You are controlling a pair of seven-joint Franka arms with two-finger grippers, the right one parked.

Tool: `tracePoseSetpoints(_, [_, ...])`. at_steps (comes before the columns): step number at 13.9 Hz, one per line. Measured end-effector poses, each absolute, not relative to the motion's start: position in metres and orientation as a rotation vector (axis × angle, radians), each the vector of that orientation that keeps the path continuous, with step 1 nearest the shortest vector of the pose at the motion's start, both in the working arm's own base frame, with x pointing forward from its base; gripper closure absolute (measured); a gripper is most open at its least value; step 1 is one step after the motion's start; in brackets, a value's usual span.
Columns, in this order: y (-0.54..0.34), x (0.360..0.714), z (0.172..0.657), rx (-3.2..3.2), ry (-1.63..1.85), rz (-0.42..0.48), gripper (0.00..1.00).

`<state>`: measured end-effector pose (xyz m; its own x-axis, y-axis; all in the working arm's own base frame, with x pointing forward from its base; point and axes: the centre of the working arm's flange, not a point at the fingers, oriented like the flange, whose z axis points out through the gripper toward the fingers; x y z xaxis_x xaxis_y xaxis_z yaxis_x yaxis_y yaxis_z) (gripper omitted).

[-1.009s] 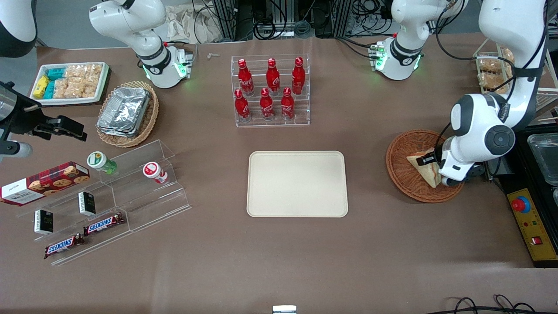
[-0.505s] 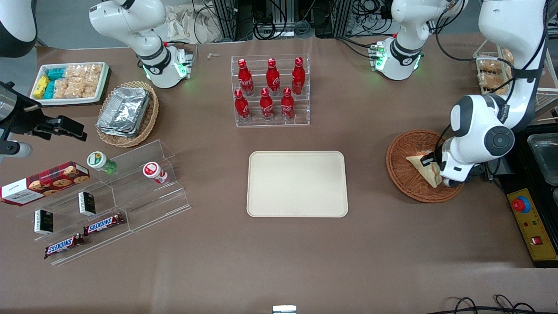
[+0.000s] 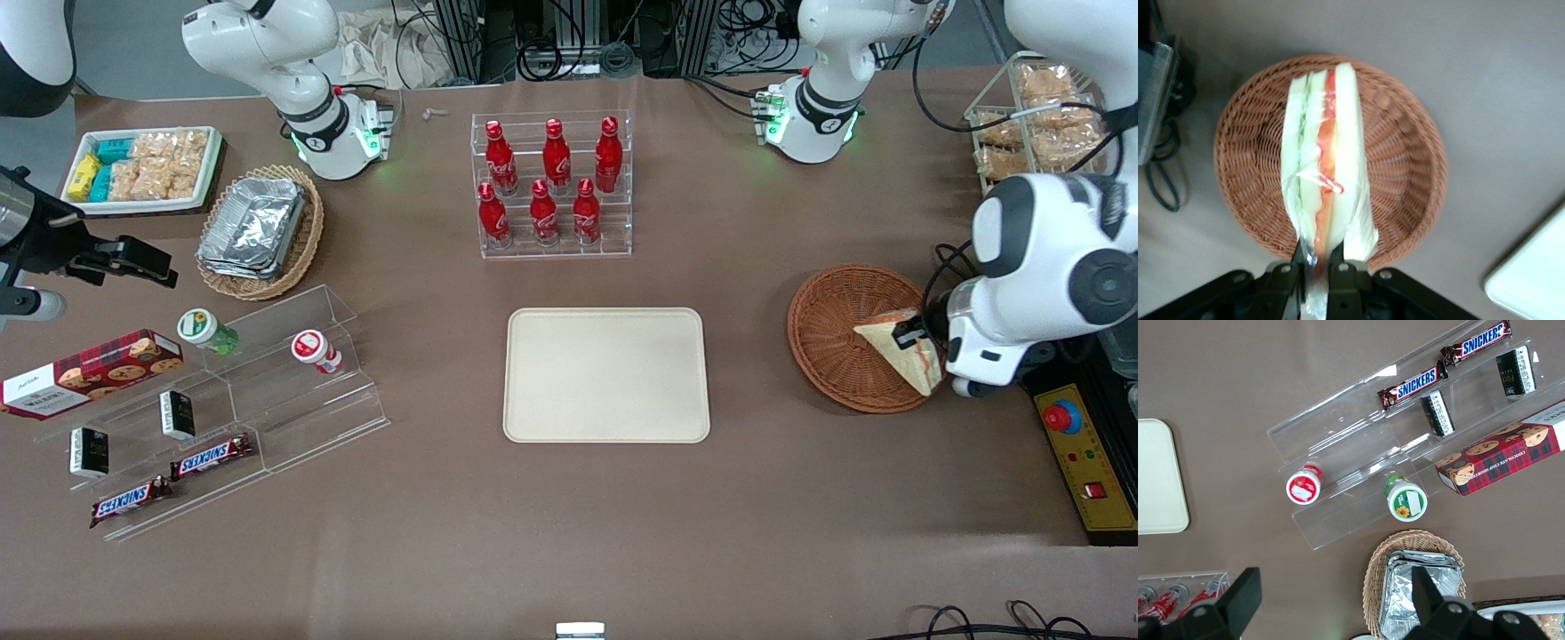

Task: Place sandwich from basket to tray
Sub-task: 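Lift the sandwich and carry it over the cream tray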

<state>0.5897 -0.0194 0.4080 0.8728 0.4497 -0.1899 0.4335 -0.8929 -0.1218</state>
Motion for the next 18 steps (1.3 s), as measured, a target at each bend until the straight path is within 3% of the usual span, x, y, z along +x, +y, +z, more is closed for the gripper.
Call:
tracePoseSetpoints(3, [-0.057,0.606,0.46,-3.002,-0.621,0.255,0.86])
tracePoseSetpoints(7, [-0.113,0.621,0.483,-3.037,-0.497,0.233,0.86])
tracePoseSetpoints(14, [-0.212,0.609,0.473,-3.091,-0.27,0.234,0.86])
tracePoseSetpoints(18, [-0.277,0.597,0.432,-3.095,-0.112,0.279,0.86])
